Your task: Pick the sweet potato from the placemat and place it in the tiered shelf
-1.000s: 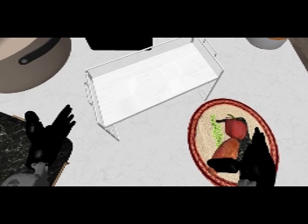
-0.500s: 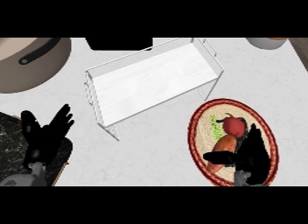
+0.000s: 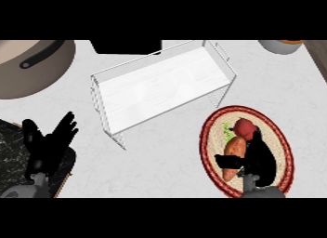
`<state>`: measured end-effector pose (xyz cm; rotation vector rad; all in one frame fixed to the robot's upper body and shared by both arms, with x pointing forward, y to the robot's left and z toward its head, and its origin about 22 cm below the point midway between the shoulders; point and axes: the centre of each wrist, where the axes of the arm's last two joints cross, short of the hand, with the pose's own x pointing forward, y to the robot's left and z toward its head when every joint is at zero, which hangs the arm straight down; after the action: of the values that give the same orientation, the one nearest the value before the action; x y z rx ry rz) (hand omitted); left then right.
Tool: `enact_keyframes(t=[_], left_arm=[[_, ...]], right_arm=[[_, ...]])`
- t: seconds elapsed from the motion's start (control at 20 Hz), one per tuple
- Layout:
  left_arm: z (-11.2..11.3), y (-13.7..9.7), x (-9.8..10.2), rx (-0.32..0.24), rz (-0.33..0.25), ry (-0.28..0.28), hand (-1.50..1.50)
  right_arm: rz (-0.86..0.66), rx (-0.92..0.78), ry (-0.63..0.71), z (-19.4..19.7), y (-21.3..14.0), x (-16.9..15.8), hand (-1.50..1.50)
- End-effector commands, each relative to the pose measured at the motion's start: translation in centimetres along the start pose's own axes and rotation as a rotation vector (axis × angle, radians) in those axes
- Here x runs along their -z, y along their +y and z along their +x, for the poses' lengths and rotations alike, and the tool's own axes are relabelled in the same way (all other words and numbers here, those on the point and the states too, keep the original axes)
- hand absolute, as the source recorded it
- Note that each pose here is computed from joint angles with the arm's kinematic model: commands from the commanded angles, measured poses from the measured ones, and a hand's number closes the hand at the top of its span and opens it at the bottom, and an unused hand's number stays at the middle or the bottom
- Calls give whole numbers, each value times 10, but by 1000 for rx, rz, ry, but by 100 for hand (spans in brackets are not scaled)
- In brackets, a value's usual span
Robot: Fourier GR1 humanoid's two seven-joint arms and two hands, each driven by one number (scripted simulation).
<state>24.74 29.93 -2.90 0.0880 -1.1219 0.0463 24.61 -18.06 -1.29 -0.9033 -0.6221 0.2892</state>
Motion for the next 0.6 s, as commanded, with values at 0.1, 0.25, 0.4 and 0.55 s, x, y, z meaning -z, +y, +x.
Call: enact_keyframes(t=[0.1, 0.25, 0.4, 0.55], left_arm=[[9, -17, 5, 13, 9, 5, 0], [-10, -12, 7, 1, 4, 12, 0], [7, -14, 8, 20, -41, 8, 0], [15, -32, 12, 39, -100, -17, 0]], right_arm=[[57, 41, -23, 3, 32, -9, 150], [9, 52, -75, 21, 25, -12, 150], [226, -192, -545, 36, 49, -76, 150], [393, -411, -930, 45, 65, -125, 150]])
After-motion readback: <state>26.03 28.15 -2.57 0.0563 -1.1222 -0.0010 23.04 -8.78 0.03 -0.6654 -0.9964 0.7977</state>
